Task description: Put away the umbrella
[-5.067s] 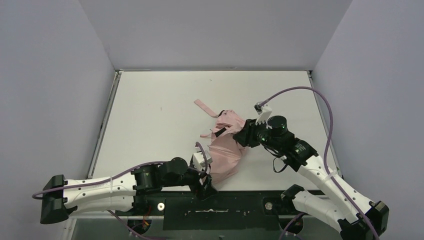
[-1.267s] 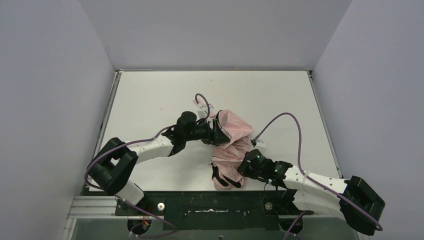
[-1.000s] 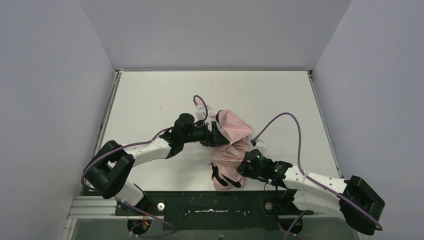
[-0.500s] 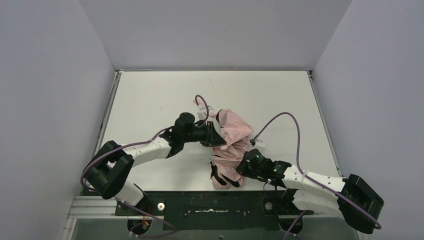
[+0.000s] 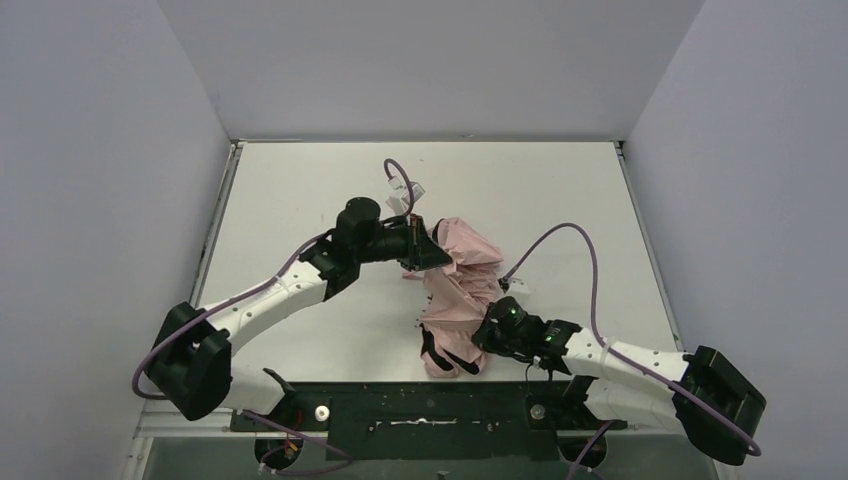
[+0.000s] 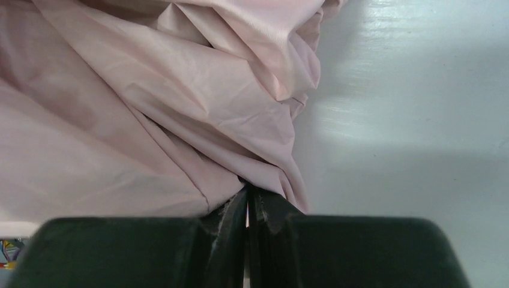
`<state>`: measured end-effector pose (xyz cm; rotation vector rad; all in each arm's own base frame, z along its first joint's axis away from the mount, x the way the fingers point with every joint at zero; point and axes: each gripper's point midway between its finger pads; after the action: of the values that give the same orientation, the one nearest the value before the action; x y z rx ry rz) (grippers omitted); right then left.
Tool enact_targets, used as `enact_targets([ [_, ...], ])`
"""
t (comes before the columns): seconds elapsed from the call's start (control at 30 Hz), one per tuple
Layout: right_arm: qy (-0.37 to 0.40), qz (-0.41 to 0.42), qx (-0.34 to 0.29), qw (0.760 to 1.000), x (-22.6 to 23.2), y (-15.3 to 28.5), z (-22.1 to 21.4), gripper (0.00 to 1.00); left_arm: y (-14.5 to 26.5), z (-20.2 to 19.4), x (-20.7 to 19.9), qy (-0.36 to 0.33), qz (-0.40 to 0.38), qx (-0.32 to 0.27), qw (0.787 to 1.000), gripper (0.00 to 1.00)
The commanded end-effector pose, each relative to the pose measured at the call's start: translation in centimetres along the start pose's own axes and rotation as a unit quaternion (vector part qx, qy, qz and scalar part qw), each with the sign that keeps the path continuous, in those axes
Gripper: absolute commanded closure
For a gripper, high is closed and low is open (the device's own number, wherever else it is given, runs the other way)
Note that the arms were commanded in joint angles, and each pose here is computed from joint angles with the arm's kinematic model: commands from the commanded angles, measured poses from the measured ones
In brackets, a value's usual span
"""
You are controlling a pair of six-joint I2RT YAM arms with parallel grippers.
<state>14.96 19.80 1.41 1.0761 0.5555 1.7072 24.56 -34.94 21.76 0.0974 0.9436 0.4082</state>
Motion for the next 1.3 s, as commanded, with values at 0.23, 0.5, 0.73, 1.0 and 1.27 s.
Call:
enact_targets([
  [0.23,-0.008,0.002,-0.038,0.999,2.2,-0.9,3.7,0.97,4.4,-2.5,-7.7,-0.071,-0.033,0.007,0.997,1.00],
  [0.5,-0.017,0.030,-0.067,0.997,3.8,0.3,5.6,0.88,4.6,-8.9,-6.6,-0.056,0.004,-0.002,0.998,1.00],
  [0.73,-0.008,0.003,-0.080,0.997,2.0,4.1,5.9,0.85,2.7,-14.8,-3.4,-0.041,0.027,0.001,0.999,1.00],
  [1.0,0.023,0.011,-0.129,0.991,2.3,9.8,8.7,0.93,1.0,-20.3,0.3,-0.031,0.057,0.025,0.998,1.00],
  [1.27,0.046,0.166,-0.100,0.980,10.3,10.0,9.5,0.97,0.7,-21.9,1.7,-0.037,0.081,0.036,0.995,1.00],
])
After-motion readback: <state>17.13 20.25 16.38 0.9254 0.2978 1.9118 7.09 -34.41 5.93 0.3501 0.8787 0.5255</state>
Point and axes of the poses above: each gripper's point midway between its finger pads, its own y axis back along the fingers, its own x axis along the line the jaws close on, z = x × y, and after that the axes turned 6 degrees about y, right-handed
